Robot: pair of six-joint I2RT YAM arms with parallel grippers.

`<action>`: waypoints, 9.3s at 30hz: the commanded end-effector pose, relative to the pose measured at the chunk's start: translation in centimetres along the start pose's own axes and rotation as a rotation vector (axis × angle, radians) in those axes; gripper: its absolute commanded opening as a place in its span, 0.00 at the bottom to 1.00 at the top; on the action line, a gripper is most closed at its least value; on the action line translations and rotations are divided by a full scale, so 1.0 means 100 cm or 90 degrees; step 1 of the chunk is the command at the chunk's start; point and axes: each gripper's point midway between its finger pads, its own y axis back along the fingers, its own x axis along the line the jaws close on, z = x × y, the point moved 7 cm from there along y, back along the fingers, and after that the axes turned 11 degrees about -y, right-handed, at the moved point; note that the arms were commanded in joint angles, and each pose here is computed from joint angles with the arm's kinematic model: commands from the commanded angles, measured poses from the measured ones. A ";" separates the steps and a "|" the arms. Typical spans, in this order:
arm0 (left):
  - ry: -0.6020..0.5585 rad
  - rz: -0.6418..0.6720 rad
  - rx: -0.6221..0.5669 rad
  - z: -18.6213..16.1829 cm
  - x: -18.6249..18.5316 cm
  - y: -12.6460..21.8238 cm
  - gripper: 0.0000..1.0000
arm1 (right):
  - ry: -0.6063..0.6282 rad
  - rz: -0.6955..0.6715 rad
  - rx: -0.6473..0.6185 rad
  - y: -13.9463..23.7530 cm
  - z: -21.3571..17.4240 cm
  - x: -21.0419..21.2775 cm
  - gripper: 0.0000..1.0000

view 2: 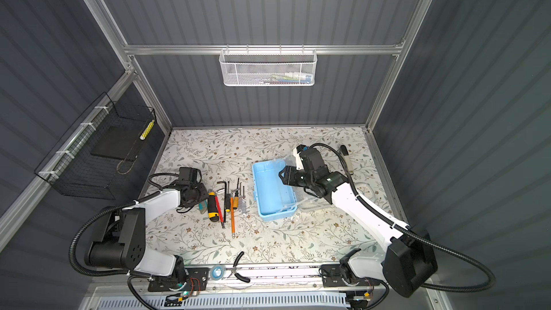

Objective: Pack the tool kit
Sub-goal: 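Lower the left gripper onto the teal utility knife and close on it, then lift the teal utility knife with the left gripper and carry it over the box, then lower the teal knife into the box and open the left gripper, then move the left gripper back to the tools and grasp the yellow-black utility knife, then lift the yellow-black knife with the left gripper and carry it over the box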

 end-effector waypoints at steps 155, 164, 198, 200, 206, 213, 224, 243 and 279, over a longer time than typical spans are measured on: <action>-0.062 0.026 -0.030 -0.062 -0.050 0.075 0.65 | -0.007 0.058 0.028 0.016 -0.017 0.012 0.54; -0.040 0.014 -0.011 -0.063 -0.042 0.046 0.58 | -0.010 0.055 0.026 0.012 -0.016 0.011 0.54; -0.051 0.034 0.031 -0.065 -0.040 0.020 0.46 | -0.019 0.038 0.038 -0.005 -0.018 0.003 0.54; -0.054 0.036 0.033 -0.065 -0.040 0.018 0.46 | -0.019 0.037 0.039 -0.006 -0.018 0.002 0.54; -0.064 0.055 0.040 -0.063 -0.039 0.016 0.45 | -0.023 0.036 0.040 -0.009 -0.018 0.000 0.54; -0.070 0.067 0.035 -0.062 -0.037 0.020 0.44 | -0.023 0.035 0.044 -0.012 -0.019 -0.001 0.54; -0.085 0.061 0.031 -0.058 -0.038 0.029 0.29 | -0.030 0.042 0.047 -0.014 -0.018 -0.001 0.54; -0.001 -0.258 -0.083 -0.007 -0.115 0.135 0.19 | -0.066 0.059 -0.036 0.022 0.005 -0.005 0.54; -0.165 -0.372 -0.039 -0.042 -0.355 0.100 0.25 | -0.102 0.036 -0.143 0.082 0.002 -0.047 0.54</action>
